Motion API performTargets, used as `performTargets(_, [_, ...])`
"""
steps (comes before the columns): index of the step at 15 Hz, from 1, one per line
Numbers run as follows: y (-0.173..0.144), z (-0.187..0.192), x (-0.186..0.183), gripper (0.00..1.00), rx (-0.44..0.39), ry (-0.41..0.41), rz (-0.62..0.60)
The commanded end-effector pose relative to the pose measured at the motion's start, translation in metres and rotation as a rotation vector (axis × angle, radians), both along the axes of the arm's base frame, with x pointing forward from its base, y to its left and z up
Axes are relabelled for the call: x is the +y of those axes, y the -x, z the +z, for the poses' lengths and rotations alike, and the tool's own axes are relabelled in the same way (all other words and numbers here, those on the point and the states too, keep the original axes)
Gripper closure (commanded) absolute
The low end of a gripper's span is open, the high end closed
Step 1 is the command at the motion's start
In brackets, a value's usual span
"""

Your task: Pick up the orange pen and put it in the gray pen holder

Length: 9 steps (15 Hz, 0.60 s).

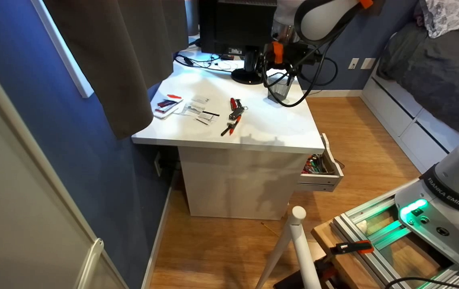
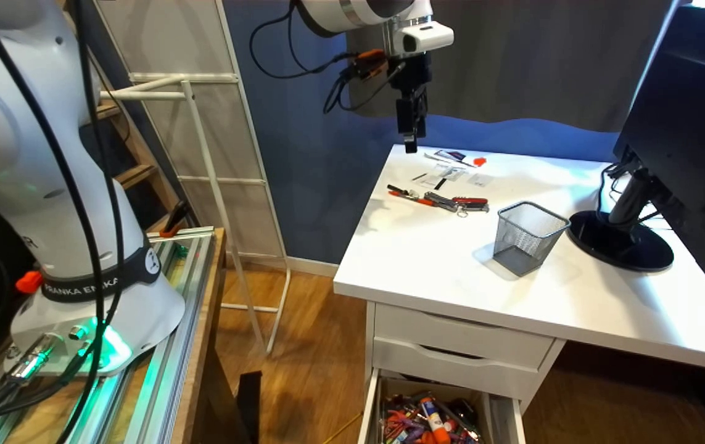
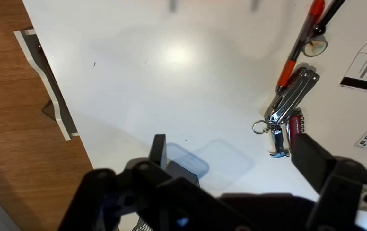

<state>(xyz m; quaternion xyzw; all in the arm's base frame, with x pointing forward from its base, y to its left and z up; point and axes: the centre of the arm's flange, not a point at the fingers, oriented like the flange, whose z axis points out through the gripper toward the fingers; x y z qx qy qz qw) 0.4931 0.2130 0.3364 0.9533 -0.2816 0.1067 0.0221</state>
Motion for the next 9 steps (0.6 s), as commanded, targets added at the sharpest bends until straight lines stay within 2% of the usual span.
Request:
performTargets(1, [-0.01,-0.009,0.005,0.0,-0.027,0.036,0.004])
performTargets(9, [-0.048,-0.084,0.057,0.0,0.07,-0.027,-0.045])
